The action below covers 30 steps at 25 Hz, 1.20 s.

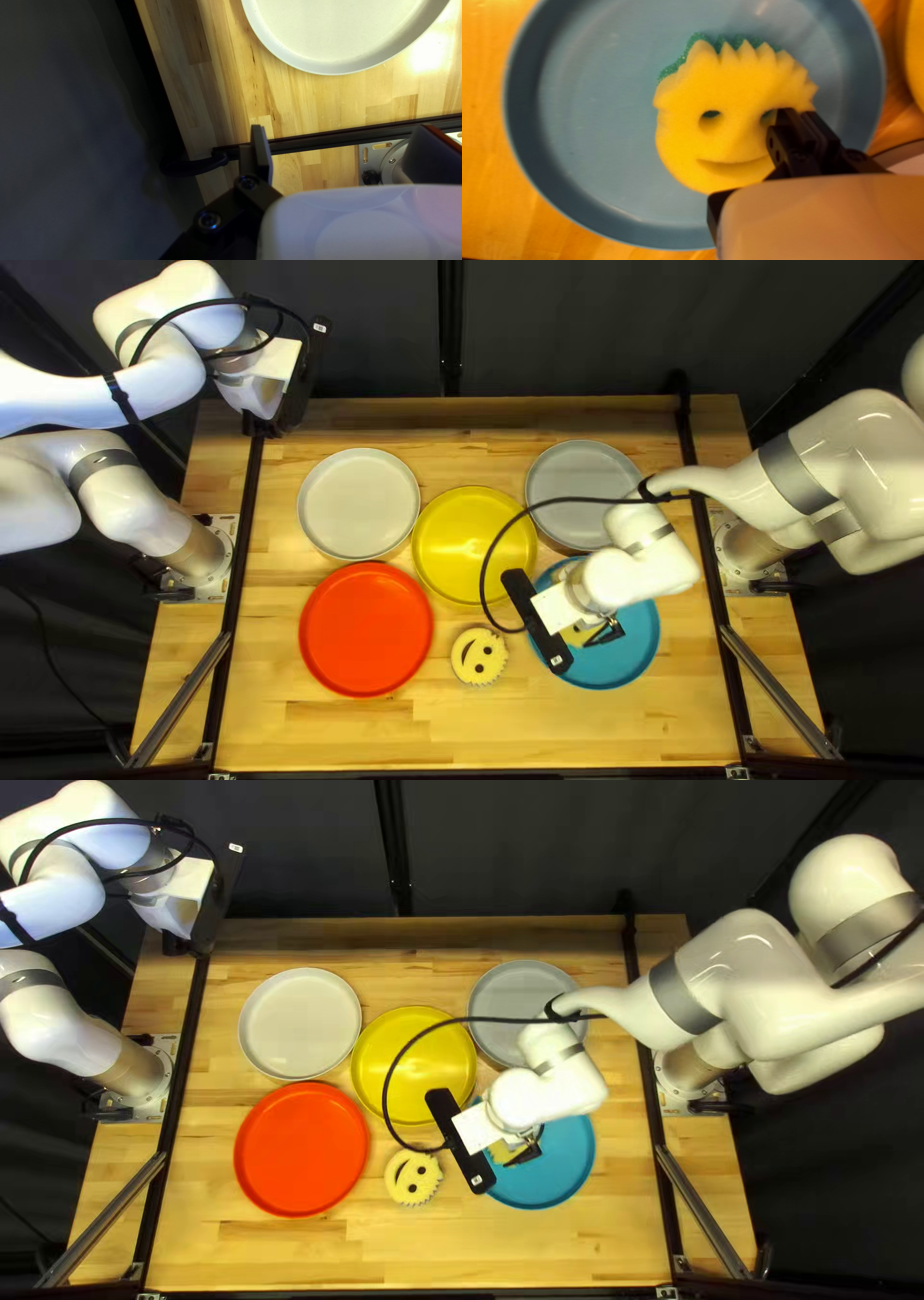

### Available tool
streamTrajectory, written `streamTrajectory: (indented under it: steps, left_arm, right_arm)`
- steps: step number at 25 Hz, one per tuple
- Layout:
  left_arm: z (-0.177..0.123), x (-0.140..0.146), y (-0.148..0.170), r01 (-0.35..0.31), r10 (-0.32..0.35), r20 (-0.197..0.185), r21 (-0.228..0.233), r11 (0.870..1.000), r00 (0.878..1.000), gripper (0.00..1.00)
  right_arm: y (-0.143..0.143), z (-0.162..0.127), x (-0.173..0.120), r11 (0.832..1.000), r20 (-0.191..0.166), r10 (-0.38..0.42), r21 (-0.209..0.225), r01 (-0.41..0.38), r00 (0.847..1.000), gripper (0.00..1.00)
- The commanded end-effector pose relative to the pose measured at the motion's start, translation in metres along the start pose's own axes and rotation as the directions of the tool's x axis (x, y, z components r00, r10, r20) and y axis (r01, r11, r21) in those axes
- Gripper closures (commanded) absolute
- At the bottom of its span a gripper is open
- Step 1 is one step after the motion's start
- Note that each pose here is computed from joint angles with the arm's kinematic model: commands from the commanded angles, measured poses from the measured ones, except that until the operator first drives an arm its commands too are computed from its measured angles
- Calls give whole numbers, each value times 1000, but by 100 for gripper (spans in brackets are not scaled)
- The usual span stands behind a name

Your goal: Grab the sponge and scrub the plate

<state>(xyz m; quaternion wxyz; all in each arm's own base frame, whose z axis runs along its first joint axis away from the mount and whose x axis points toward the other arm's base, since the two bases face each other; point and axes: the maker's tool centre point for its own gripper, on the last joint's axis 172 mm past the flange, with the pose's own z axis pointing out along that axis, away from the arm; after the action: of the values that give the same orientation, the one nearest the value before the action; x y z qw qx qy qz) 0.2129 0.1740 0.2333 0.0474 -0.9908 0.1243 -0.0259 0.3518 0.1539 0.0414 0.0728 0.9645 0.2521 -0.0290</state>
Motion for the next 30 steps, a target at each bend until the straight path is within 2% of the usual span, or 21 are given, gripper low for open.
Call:
streamTrajectory:
  steps: [1, 4, 15, 18, 22, 30]
  left_arm:
    - [0, 0, 0, 0, 0, 0, 0, 1000, 1000, 0]
    - [0, 0, 0, 0, 0, 0, 0, 1000, 1000, 0]
    - [0, 0, 0, 0, 0, 0, 0, 1000, 1000, 0]
    - [0, 0, 0, 0, 0, 0, 0, 1000, 1000, 0]
    - [0, 0, 0, 0, 0, 0, 0, 1000, 1000, 0]
    - [0, 0, 0, 0, 0, 0, 0, 1000, 1000, 0]
  right_arm:
    - [-10, -3, 2, 1000, 3, -1, -12, 1, 1000, 100]
    - [-1, -3, -2, 1000, 2, 3, -18, -3, 1000, 100]
    - [68, 5, -23, 999, -7, 33, -25, -33, 999, 100]
    - [77, 6, -27, 998, -7, 48, -31, -48, 999, 100]
    - [68, 2, -26, 998, -7, 57, -41, -57, 998, 100]
    - [13, -2, -8, 998, 4, 30, -63, -30, 1000, 100]
